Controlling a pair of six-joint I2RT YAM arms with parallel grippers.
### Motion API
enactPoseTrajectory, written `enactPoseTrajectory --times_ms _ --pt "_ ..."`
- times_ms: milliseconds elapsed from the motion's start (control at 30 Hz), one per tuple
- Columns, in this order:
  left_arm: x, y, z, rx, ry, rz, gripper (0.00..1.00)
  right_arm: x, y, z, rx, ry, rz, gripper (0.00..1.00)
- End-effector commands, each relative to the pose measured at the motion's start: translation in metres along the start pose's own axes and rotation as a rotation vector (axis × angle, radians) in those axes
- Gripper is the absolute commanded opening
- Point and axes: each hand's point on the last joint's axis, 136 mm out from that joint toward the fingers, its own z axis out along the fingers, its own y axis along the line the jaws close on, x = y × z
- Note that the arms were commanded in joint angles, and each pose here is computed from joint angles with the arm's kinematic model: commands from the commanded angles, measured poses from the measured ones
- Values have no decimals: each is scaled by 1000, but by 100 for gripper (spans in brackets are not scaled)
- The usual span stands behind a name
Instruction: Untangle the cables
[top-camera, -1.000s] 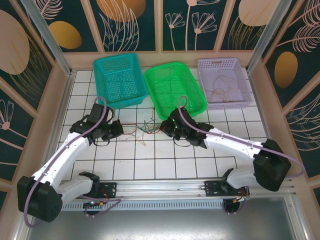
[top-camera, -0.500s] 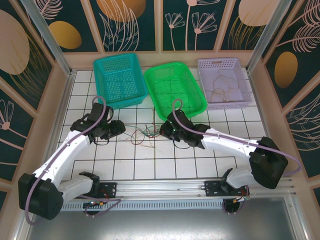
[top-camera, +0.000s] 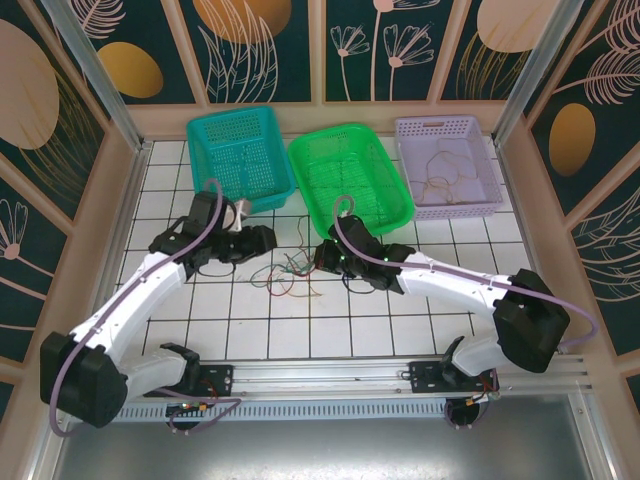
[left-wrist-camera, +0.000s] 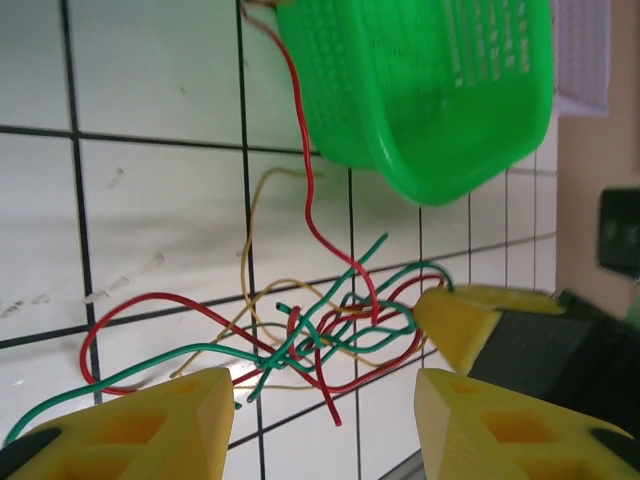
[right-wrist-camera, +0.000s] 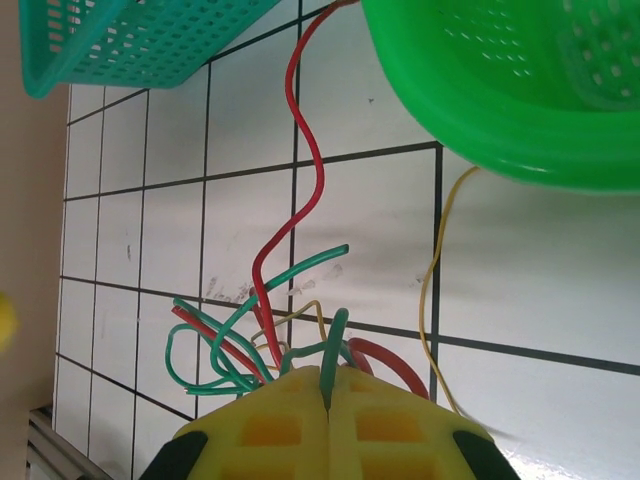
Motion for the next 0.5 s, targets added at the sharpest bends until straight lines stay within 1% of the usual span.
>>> enactPoseTrajectory --times_ms 0,33,100,233,367,467 --pt "13 3 16 2 58 108 53 -8 25 -4 -68 -12 -50 0" --pt "16 9 21 -12 68 111 56 -9 28 -6 -81 -11 -54 0" --pt "21 15 32 -19 88 108 58 -9 33 -7 -97 -2 -58 0" --pt "18 5 44 -1 69 150 59 -6 42 -9 -146 21 -66 0" --pt "19 13 54 -42 79 179 59 -7 49 -14 -199 35 -60 0" --pt "22 18 61 -48 92 194 56 -10 51 -18 -246 42 -35 0"
